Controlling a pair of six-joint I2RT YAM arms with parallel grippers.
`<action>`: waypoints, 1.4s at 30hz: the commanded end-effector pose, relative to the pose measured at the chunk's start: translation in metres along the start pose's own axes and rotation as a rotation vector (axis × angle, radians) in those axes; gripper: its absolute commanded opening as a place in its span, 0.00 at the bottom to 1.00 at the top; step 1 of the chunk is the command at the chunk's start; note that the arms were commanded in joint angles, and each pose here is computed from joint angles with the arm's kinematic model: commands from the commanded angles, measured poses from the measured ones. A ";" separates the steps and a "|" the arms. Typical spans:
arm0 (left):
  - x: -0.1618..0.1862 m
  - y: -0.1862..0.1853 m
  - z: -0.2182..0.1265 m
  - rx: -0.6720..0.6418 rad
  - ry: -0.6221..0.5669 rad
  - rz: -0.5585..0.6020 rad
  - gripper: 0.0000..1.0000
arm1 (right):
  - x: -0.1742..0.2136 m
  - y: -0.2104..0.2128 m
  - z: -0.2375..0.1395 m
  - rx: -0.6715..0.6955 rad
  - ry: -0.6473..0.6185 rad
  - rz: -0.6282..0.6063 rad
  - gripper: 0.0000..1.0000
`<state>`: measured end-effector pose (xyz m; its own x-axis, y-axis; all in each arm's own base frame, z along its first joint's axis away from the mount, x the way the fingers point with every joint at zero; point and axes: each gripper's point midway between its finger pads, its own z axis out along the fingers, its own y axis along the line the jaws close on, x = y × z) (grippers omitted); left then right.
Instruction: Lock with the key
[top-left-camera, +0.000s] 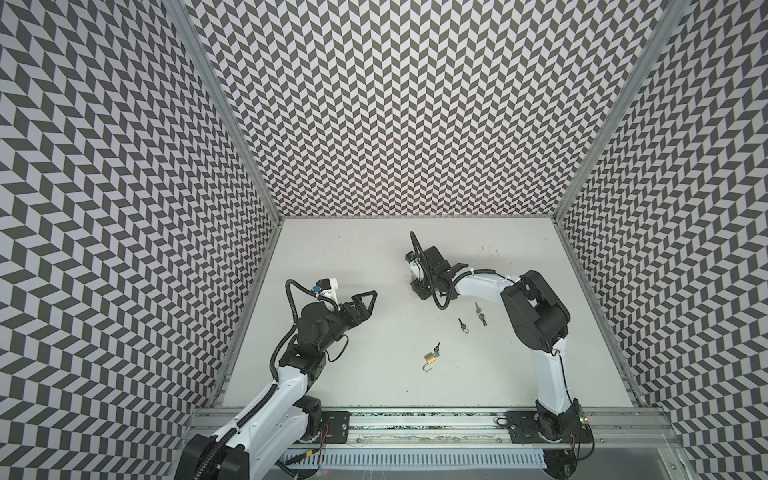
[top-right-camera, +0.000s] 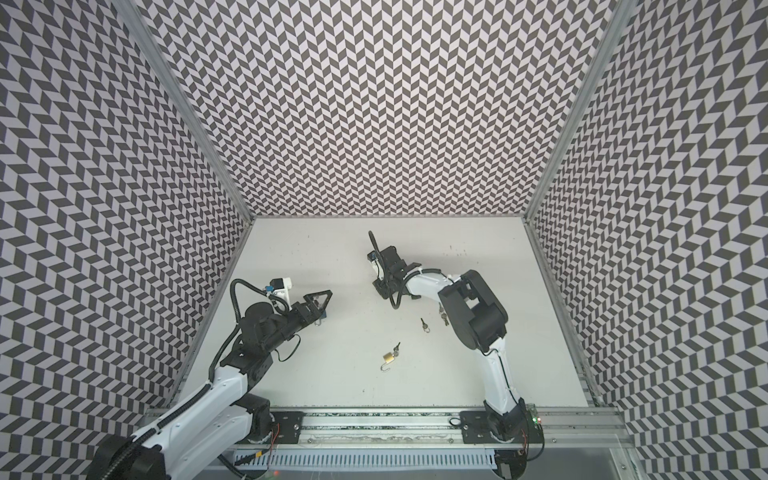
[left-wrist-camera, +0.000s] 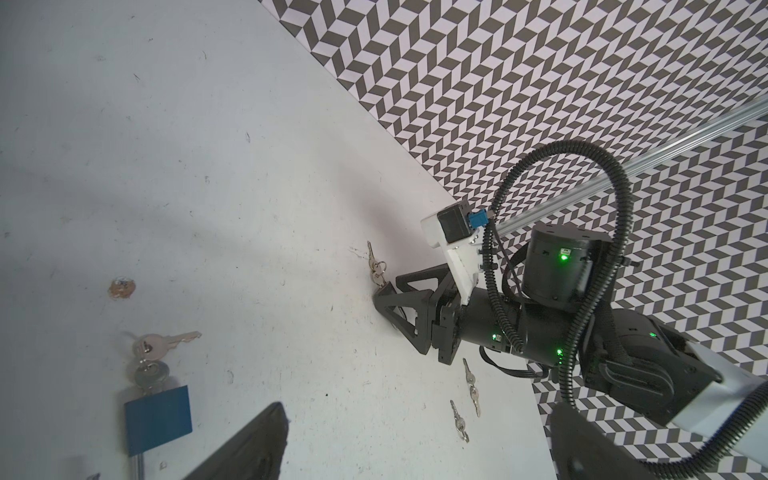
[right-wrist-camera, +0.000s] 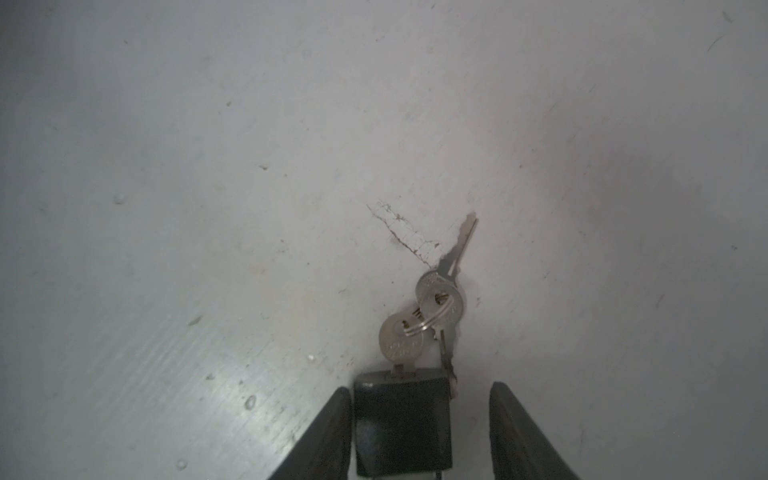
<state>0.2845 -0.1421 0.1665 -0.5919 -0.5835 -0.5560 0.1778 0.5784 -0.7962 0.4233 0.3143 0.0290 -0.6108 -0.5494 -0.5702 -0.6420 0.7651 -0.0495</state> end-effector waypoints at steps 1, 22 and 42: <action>-0.003 -0.003 -0.001 0.016 -0.014 0.003 0.98 | 0.006 0.001 0.007 0.012 0.043 -0.009 0.47; 0.036 -0.015 0.002 0.033 0.090 0.060 0.99 | 0.067 0.037 -0.050 -0.108 0.076 0.265 0.30; 0.084 -0.078 0.003 0.271 0.155 0.313 0.77 | 0.017 0.059 -0.191 -0.571 -0.512 0.937 0.00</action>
<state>0.2264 -0.2288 0.1528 -0.6666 -0.3025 -0.6812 0.4379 0.5806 -0.6864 0.2834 0.2761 0.1171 -0.8175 0.2243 -0.5305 -0.2577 0.6813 0.6851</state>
